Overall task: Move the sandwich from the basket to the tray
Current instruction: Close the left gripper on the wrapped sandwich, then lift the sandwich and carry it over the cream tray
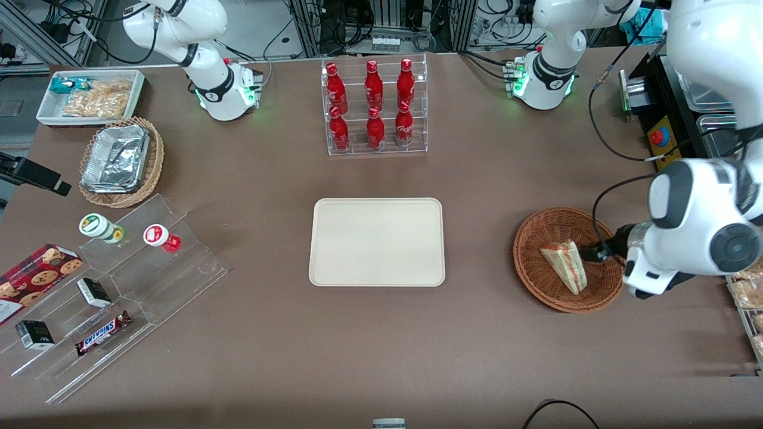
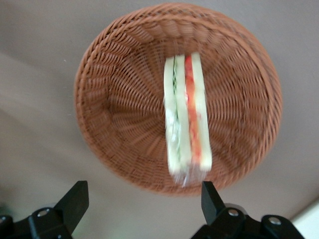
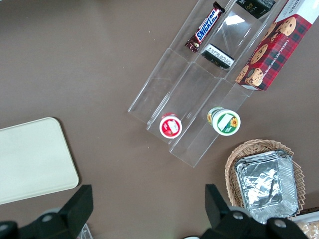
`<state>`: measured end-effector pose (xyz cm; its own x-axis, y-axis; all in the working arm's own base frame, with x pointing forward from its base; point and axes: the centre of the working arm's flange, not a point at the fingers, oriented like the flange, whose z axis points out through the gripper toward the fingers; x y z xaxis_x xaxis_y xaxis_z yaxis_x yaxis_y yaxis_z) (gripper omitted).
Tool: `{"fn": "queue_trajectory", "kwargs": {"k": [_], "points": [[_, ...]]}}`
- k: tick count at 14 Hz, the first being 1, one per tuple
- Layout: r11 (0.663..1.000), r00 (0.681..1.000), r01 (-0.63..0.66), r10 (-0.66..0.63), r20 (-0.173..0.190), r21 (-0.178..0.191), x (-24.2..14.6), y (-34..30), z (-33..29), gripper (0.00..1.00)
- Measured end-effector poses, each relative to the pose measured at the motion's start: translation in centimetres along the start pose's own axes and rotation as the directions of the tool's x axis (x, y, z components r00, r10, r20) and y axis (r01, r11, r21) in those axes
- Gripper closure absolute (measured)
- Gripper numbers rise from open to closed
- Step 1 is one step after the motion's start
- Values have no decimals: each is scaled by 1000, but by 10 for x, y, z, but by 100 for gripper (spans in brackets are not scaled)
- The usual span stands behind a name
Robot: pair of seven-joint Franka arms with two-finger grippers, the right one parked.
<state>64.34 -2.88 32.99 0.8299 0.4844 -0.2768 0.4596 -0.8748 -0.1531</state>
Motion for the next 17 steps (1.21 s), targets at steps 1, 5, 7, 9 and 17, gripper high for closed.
{"fn": "queue_trajectory", "kwargs": {"k": [1, 5, 7, 9, 17], "points": [[1000, 1000, 31, -31, 3, -2, 5, 3, 13, 0], [997, 998, 66, -66, -2, -33, 18, 12, 43, 0], [996, 997, 68, -70, -22, -60, 20, 16, 74, 0], [995, 997, 69, -71, -31, -74, 18, 17, 107, 0], [997, 999, 28, -30, -29, -66, 1, 26, 81, 61]]}}
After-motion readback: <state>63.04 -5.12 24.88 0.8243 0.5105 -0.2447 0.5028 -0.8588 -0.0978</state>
